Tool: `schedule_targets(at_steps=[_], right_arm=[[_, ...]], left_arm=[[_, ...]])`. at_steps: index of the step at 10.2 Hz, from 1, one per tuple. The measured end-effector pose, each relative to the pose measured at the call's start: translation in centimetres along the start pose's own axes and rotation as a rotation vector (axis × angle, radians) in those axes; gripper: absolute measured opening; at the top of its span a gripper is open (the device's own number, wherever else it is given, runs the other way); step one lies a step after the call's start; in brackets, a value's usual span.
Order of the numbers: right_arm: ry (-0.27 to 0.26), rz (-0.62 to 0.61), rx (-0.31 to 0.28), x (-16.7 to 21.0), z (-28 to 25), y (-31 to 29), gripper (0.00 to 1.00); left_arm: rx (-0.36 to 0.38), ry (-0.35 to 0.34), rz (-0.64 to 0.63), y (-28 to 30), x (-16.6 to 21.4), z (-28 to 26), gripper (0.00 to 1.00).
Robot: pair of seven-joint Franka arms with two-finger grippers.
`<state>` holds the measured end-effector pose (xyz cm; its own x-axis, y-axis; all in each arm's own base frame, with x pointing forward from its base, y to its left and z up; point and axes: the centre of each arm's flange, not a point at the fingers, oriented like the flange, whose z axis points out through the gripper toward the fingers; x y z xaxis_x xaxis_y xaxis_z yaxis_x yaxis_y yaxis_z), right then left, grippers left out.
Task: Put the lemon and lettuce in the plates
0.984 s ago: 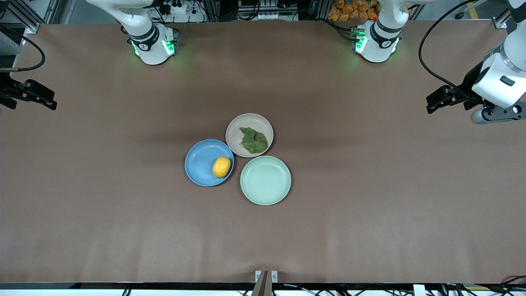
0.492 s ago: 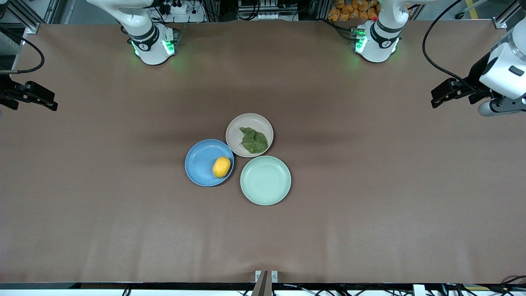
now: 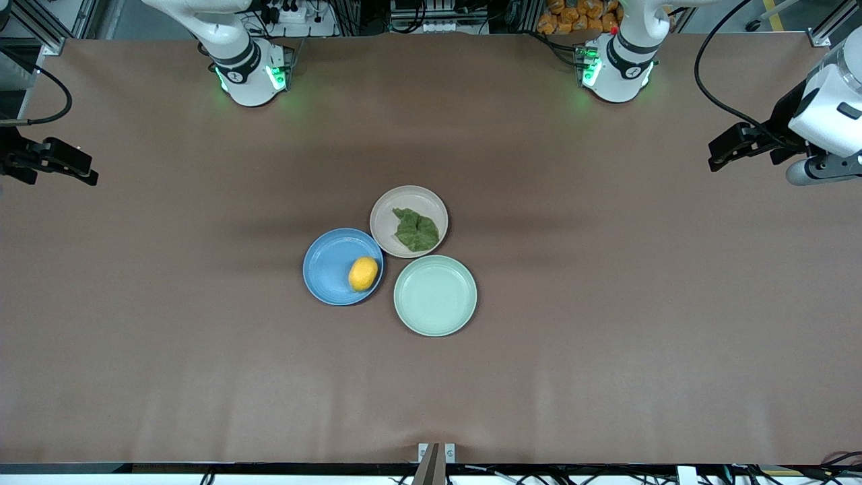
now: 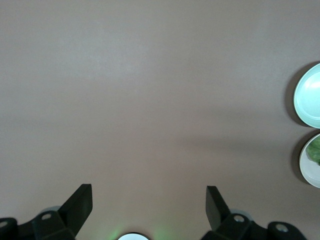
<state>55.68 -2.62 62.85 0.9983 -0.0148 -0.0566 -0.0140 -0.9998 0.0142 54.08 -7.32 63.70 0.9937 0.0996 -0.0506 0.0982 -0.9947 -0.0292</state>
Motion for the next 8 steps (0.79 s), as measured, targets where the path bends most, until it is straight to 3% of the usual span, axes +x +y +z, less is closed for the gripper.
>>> schedule_targets(at_steps=[8], right_arm=[[-0.006,-0.021,0.001,-0.02,0.27,0.36,1.00]], left_arm=[[0.000,-0.004,-0.011,-0.60,0.18,0.15,1.00]])
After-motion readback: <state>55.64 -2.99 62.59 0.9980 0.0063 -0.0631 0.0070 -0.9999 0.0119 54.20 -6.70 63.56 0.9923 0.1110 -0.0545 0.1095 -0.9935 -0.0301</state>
